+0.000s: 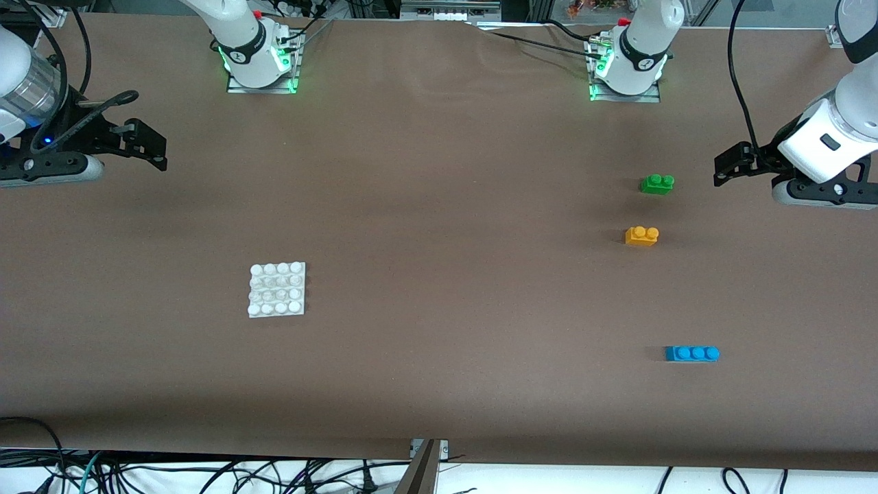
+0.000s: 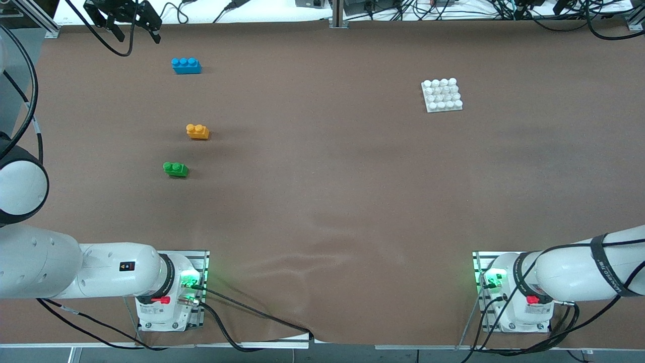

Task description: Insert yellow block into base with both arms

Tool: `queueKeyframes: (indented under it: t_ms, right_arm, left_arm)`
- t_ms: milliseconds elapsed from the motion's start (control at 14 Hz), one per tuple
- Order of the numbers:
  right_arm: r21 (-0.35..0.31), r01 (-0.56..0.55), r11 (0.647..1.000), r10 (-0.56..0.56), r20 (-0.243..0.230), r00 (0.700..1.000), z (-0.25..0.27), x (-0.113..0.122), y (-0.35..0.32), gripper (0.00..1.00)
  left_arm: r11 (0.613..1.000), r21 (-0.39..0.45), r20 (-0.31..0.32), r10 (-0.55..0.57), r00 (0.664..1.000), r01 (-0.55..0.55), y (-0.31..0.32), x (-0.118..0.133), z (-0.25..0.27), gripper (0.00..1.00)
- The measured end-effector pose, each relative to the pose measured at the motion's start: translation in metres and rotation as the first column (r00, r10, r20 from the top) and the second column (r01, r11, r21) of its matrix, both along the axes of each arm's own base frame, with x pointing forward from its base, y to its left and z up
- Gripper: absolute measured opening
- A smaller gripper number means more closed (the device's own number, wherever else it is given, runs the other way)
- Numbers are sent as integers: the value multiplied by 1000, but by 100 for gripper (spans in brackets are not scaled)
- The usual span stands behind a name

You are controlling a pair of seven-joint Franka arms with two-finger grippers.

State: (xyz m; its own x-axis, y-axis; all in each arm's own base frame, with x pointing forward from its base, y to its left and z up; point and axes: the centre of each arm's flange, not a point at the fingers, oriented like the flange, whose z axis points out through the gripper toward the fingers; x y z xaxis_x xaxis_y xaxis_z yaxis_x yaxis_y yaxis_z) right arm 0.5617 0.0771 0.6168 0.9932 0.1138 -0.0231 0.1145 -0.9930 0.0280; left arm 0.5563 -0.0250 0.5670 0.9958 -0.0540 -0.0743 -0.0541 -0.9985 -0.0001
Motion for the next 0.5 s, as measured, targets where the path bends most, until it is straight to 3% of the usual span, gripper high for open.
queueKeyframes:
  t_ms: [501]
  right_arm:
    - [3,0,1000,0,10,1000,2,1,0,100]
  left_arm:
    - [1000,0,-4,0,1000,0,0,0,0,100]
